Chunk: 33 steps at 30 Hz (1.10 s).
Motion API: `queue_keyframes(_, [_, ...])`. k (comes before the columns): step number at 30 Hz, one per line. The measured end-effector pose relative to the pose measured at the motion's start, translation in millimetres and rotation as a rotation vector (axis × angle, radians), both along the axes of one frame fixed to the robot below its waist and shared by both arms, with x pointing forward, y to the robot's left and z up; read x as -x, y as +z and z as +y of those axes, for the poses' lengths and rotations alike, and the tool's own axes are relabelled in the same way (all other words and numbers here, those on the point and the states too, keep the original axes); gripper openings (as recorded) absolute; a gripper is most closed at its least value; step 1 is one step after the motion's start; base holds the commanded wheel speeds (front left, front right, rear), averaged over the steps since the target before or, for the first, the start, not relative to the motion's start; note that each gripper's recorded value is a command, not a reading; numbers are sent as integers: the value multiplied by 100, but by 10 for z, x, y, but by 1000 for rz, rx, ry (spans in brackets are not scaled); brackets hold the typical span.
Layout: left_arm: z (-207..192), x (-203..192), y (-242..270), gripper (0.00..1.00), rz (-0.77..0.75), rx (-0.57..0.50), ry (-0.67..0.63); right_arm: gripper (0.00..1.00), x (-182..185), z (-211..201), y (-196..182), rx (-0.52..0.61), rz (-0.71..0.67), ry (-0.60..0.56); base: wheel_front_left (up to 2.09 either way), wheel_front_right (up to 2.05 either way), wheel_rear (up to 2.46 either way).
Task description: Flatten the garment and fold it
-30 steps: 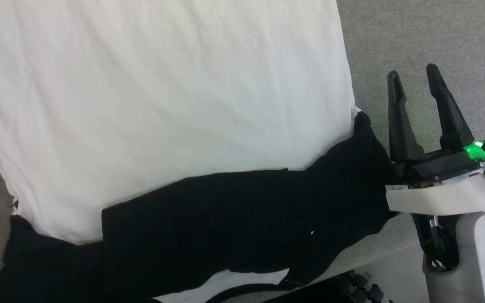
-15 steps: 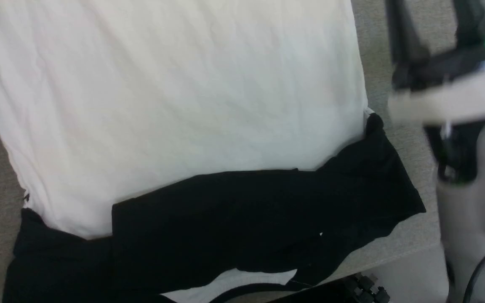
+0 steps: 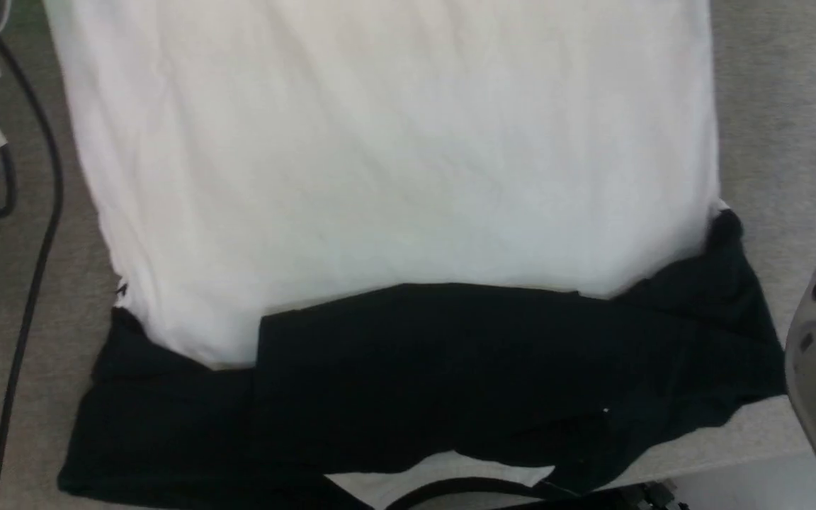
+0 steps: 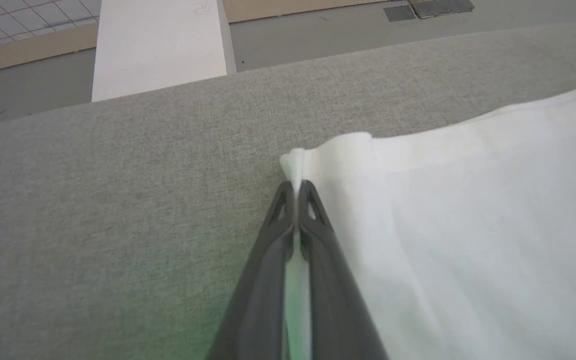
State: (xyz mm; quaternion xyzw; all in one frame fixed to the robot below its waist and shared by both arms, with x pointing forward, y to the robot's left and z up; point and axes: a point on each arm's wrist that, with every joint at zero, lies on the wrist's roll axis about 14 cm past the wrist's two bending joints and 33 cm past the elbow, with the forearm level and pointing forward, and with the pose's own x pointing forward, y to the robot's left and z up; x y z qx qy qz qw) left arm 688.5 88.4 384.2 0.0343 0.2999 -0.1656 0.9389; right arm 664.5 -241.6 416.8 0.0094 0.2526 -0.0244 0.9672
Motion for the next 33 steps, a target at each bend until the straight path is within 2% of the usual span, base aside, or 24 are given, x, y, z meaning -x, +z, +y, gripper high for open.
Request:
queue_keyframes(5, [41, -14, 29, 0, -26, -7, -19, 100, -55, 57, -350, 17, 159, -8, 0, 0, 0])
queue_keyframes(6, [93, -4, -14, 0, -22, -18, -18, 45, -45, 112, -527, 19, 241, -5, 0, 0, 0])
queue_keyframes(9, [137, 10, -65, 0, -14, -28, -17, 22, -96, 166, -549, 37, 273, 6, 0, 0, 0])
queue_keyframes(10, [154, 11, -80, 0, -12, -30, -16, 0, -108, 187, -555, 39, 280, 10, 0, 0, 0])
queue_keyframes(15, [178, -39, -91, 0, -32, -24, -9, 0, -129, 191, -550, 68, 284, 15, 0, 0, 0])
queue_keyframes(18, [173, -114, -39, 0, -94, -11, -3, 0, -186, 158, -478, 86, 226, 9, 0, 0, 0])
queue_keyframes(29, [270, -507, 775, 0, -544, 7, 64, 0, -437, 26, 185, 149, -150, -7, 0, 0, 0])
queue_keyframes(33, [297, -514, 894, 0, -590, 10, 74, 0, -464, 104, 368, 142, -231, 17, 0, 0, 0])
